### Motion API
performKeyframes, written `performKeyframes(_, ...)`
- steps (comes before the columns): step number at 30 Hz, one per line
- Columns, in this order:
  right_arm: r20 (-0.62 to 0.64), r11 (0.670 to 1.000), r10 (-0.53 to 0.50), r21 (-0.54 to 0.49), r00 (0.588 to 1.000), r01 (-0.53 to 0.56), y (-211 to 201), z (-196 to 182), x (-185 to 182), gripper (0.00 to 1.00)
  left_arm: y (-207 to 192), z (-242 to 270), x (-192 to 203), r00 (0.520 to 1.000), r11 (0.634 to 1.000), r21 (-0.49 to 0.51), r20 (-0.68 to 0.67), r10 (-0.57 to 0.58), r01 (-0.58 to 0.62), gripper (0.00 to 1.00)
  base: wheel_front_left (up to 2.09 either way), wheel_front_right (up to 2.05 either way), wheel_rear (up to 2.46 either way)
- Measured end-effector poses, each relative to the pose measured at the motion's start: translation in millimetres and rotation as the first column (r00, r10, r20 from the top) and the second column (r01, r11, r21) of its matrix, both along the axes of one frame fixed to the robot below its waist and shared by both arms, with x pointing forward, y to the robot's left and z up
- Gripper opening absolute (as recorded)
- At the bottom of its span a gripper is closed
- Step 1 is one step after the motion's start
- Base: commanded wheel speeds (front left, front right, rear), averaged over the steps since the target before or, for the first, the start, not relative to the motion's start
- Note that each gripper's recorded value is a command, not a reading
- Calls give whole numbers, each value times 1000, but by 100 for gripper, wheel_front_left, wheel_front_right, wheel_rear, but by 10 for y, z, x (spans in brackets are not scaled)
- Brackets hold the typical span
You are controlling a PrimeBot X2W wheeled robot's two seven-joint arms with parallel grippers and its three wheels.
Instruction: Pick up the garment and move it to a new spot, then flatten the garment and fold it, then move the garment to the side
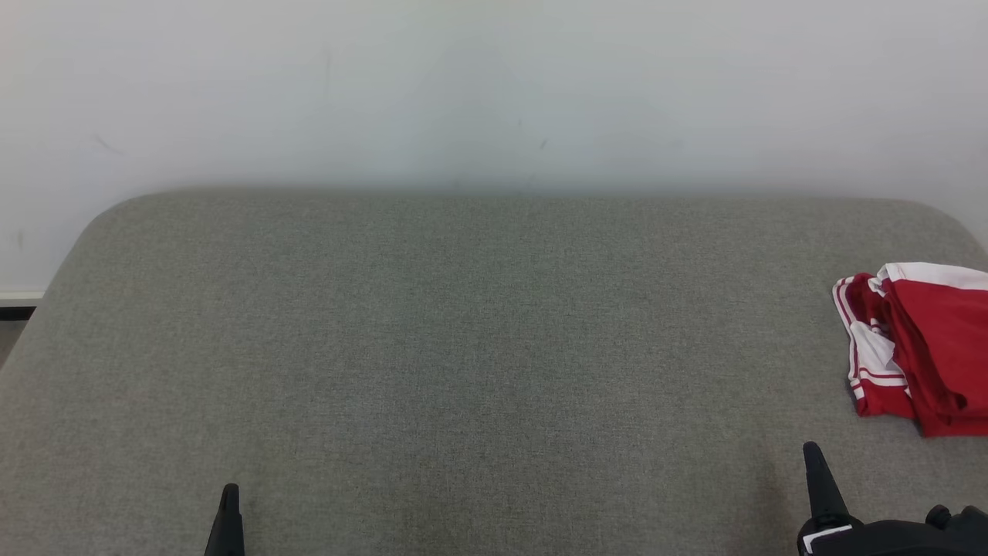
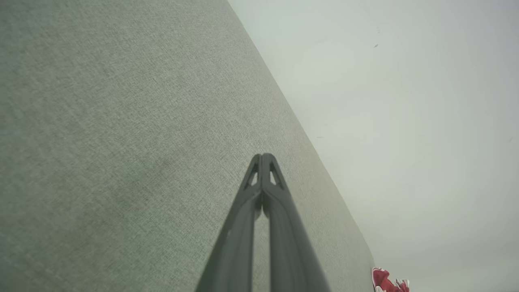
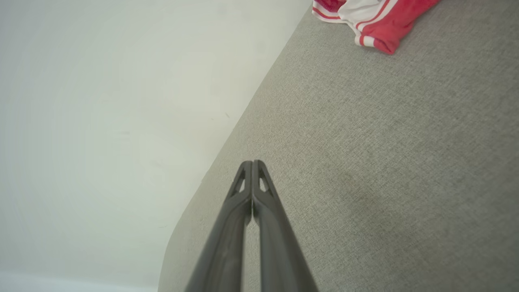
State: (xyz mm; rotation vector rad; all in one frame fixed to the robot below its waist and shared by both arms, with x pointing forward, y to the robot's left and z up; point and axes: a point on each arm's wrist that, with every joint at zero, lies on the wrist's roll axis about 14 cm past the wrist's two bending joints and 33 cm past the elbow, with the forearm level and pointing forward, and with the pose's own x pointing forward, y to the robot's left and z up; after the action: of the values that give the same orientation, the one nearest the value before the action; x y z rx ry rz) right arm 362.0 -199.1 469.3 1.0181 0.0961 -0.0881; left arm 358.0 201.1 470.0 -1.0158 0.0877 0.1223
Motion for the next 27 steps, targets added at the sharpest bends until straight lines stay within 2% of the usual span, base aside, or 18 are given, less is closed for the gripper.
performKeyframes(13, 24, 992, -11, 125, 1000, 8, -4, 79, 64, 0, -7, 58, 64, 1000, 992, -125, 21, 1, 2, 0, 0, 0, 0)
performKeyframes(27, 45, 968, -21, 252, 999, 9, -6, 150, 124, 0, -12, 131, 135, 999, 968, -252, 48, 3, 9, 0, 0, 0, 0)
